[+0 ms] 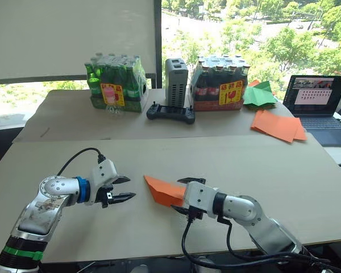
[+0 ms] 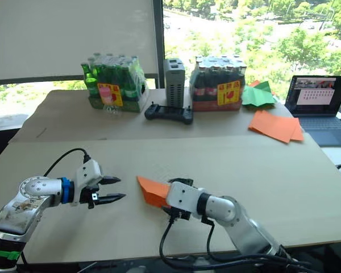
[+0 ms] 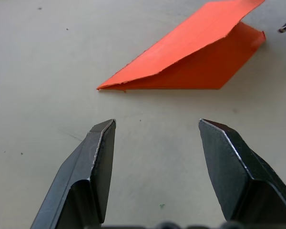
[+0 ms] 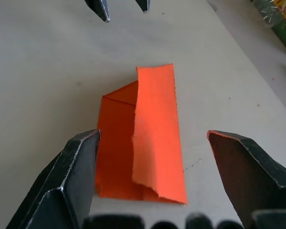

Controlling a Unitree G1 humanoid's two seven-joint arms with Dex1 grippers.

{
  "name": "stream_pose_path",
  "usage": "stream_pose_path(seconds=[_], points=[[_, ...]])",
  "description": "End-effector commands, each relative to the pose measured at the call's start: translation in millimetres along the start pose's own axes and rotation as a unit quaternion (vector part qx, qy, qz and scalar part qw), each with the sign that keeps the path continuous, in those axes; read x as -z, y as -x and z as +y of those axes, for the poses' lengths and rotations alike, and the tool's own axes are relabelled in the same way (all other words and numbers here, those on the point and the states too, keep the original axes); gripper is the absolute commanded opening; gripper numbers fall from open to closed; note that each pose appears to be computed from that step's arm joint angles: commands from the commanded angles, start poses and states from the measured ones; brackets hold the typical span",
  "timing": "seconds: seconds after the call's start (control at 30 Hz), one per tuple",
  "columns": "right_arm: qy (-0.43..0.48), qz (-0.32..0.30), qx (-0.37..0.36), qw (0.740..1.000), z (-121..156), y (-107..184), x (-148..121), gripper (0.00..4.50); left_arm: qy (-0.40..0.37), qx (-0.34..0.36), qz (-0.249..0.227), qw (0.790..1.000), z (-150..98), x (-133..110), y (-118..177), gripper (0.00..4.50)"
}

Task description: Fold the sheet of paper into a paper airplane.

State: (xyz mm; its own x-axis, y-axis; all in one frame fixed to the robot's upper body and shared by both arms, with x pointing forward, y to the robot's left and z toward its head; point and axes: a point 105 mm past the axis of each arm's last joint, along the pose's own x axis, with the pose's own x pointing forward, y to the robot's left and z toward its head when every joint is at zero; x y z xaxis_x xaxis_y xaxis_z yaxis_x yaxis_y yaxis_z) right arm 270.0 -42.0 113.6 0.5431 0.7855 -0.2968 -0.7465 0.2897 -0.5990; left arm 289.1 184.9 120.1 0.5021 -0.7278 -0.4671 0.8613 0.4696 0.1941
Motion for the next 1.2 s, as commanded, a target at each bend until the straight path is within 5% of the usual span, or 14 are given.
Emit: stream_pose_path(seconds=[0.03,0.37,0.83,1.2], points=[[0.036,-0.023,0.023,0.999,-6,0,-10,3.45,0.013,-0.018,-0.018,1.0,5,-2,4,2.92],[0.09,-0.034,-0.005,0.995,0,-1,-12,0.03,0.034,-0.023,-0.031,0.999,6,3,0,2.92],[0.257,-0.142,-0.132,0.947,0,2,-33,0.01,0.121,0.0,-0.09,0.989,10,0,15,2.92],[0.278,-0.118,-0.152,0.941,-9,-8,-8,0.01,0.124,0.005,-0.087,0.988,-1,2,14,2.92]])
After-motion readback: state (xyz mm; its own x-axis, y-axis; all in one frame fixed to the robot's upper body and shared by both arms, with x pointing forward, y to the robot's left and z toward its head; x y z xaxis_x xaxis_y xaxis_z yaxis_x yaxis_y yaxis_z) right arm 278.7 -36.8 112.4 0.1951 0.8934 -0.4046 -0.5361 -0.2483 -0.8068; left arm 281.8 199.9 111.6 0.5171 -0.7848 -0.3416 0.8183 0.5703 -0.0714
